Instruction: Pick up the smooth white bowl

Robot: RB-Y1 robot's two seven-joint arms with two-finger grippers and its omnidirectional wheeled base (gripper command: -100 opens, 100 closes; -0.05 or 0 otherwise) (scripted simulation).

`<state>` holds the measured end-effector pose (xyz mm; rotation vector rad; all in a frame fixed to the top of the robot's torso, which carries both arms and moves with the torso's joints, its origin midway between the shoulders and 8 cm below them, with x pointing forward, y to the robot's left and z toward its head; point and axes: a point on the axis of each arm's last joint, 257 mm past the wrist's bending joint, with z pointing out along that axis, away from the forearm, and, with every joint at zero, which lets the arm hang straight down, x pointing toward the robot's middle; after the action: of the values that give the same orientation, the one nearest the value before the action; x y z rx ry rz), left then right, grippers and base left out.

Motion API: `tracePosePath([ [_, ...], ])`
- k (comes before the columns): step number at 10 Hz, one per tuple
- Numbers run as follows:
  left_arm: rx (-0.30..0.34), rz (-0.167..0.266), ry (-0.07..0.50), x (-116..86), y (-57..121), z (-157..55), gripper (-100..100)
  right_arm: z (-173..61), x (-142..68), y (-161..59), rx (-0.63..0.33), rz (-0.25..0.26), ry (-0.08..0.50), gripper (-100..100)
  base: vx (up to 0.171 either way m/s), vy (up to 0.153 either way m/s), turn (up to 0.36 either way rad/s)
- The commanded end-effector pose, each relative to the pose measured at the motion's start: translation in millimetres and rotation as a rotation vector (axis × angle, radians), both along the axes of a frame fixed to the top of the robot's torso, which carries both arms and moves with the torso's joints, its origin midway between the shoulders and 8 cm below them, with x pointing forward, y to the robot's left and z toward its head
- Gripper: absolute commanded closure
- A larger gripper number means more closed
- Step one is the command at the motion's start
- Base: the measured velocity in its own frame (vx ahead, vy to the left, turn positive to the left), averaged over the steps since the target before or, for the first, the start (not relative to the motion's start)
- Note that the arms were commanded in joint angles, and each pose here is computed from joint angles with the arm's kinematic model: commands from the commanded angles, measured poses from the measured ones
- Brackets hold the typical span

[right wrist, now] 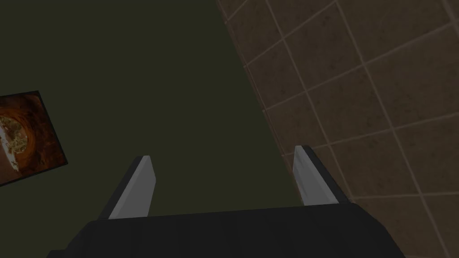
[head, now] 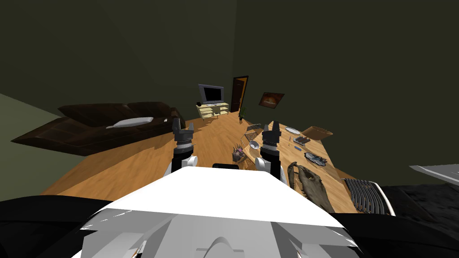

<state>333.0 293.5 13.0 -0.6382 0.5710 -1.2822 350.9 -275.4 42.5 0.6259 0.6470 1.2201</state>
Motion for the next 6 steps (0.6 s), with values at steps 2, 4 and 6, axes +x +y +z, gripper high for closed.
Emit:
tracePosePath([
  [2, 0.000, 0.000, 0.000, 0, 0.0, 0, 0, -9, 6, 8, -0.088, 0.015, 0.031, -100, 0.011, 0.019, -0.007],
  [4, 0.000, 0.000, 0.000, 0, 0.0, 0, 0, -23, 12, 13, -0.183, 0.019, 0.070, -100, 0.024, 0.050, -0.011],
  [6, 0.000, 0.000, 0.000, 0, 0.0, 0, 0, -43, 19, 16, -0.292, 0.016, 0.116, -100, 0.019, 0.069, -0.022],
])
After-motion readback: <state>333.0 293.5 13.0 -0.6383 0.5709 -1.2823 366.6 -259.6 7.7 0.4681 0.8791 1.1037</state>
